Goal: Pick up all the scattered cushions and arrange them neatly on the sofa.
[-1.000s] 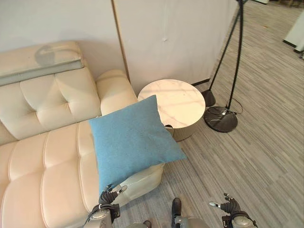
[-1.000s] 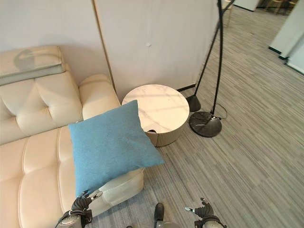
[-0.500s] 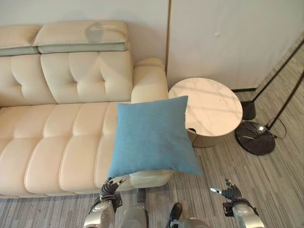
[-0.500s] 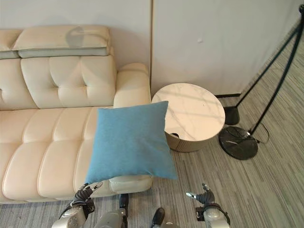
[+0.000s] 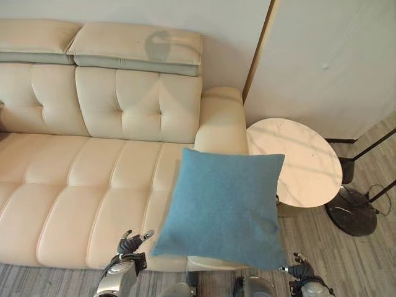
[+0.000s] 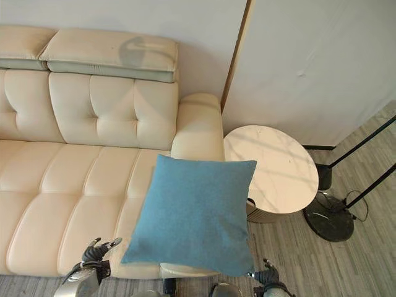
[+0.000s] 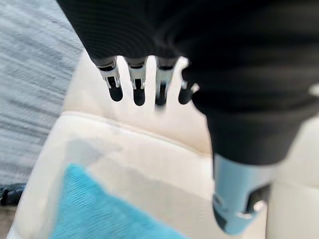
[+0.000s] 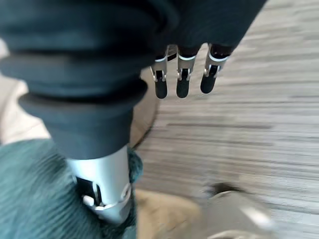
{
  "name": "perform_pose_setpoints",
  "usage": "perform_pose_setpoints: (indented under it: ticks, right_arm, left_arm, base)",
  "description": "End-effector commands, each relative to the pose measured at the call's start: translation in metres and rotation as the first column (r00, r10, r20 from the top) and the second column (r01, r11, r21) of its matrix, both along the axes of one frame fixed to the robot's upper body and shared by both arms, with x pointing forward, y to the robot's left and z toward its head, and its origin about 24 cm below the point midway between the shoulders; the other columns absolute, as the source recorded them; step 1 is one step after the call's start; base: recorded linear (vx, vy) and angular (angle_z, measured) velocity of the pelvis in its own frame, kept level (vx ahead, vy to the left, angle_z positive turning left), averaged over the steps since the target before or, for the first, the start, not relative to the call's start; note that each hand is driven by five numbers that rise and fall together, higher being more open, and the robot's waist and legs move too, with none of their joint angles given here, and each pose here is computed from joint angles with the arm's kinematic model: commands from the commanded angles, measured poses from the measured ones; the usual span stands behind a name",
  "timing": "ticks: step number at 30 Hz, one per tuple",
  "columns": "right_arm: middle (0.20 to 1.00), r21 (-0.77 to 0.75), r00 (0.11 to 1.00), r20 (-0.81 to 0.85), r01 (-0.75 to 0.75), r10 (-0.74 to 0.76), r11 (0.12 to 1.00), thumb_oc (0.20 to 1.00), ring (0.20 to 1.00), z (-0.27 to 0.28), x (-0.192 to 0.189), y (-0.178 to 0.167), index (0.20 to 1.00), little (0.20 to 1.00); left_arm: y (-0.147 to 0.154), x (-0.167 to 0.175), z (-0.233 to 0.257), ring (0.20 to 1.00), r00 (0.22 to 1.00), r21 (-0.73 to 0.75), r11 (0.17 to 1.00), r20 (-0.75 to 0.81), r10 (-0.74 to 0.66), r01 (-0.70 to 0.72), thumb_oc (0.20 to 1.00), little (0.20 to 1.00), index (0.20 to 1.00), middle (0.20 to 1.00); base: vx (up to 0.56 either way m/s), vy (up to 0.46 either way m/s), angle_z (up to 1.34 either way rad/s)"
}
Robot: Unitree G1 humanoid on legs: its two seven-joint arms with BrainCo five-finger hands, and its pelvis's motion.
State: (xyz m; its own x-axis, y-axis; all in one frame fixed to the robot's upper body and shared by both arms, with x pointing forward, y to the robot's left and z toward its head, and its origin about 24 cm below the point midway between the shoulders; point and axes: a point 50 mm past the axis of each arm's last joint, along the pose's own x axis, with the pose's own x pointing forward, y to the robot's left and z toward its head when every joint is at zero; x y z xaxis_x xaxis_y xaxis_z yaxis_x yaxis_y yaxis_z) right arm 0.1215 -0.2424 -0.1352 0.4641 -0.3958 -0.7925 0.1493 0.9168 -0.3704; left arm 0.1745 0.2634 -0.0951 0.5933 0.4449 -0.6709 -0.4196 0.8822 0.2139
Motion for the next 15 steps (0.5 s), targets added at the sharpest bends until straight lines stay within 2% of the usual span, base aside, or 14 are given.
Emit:
perform_pose_setpoints:
  ticks: [1, 4, 5, 10, 13, 14, 15]
  right_arm:
    - [1.000, -0.070, 0.992, 0.035, 0.125, -0.123, 0.990, 1.000, 1.000, 0.009, 0.005, -0.030, 1.000, 1.000]
    - [1.000, -0.084, 0.987, -0.011, 0.160, -0.162, 0.984, 1.000, 1.000, 0.005, -0.008, -0.039, 1.000, 1.000]
    - [1.000, -0.118, 0.973, -0.066, 0.213, -0.222, 0.970, 1.000, 1.000, 0.006, -0.025, -0.062, 1.000, 1.000]
    - [1.000, -0.186, 0.961, -0.055, 0.258, -0.272, 0.948, 1.000, 1.000, 0.021, -0.031, -0.094, 1.000, 1.000]
    - [1.000, -0.279, 0.986, 0.118, 0.149, -0.120, 0.949, 1.000, 1.000, 0.064, 0.011, -0.120, 1.000, 1.000]
    - [1.000, -0.279, 0.986, 0.117, 0.149, -0.120, 0.949, 1.000, 1.000, 0.064, 0.011, -0.120, 1.000, 1.000]
    - [1.000, -0.321, 0.975, 0.219, 0.118, -0.048, 0.940, 1.000, 1.000, 0.089, 0.036, -0.127, 1.000, 1.000]
  left_arm:
    - [0.011, 0.008, 0.009, 1.000, 0.997, 0.027, 0.999, 0.061, 0.038, -0.040, 1.000, 1.000, 1.000, 1.000]
    - [0.015, 0.008, 0.008, 1.000, 0.997, 0.029, 0.998, 0.059, 0.049, -0.051, 1.000, 1.000, 1.000, 1.000]
    - [0.022, 0.005, 0.009, 1.000, 0.996, 0.007, 0.998, 0.066, 0.066, -0.066, 1.000, 1.000, 1.000, 1.000]
    - [0.038, -0.005, 0.006, 1.000, 0.988, -0.031, 0.988, 0.046, 0.151, -0.149, 1.000, 1.000, 1.000, 1.000]
    - [0.053, -0.001, 0.018, 1.000, 0.984, -0.016, 0.988, 0.088, 0.155, -0.154, 1.000, 1.000, 1.000, 1.000]
    - [0.053, -0.001, 0.018, 1.000, 0.984, -0.016, 0.988, 0.088, 0.155, -0.154, 1.000, 1.000, 1.000, 1.000]
    - [0.058, 0.006, 0.024, 1.000, 0.983, -0.015, 0.989, 0.108, 0.148, -0.147, 1.000, 1.000, 1.000, 1.000]
  base:
    - [0.08, -0.022, 0.00]
    - [0.08, -0.048, 0.13]
    - [0.13, -0.087, -0.15]
    - [0.10, -0.059, -0.13]
    - [0.06, -0.034, -0.06]
    - [0.03, -0.013, -0.13]
    - [0.02, -0.006, -0.19]
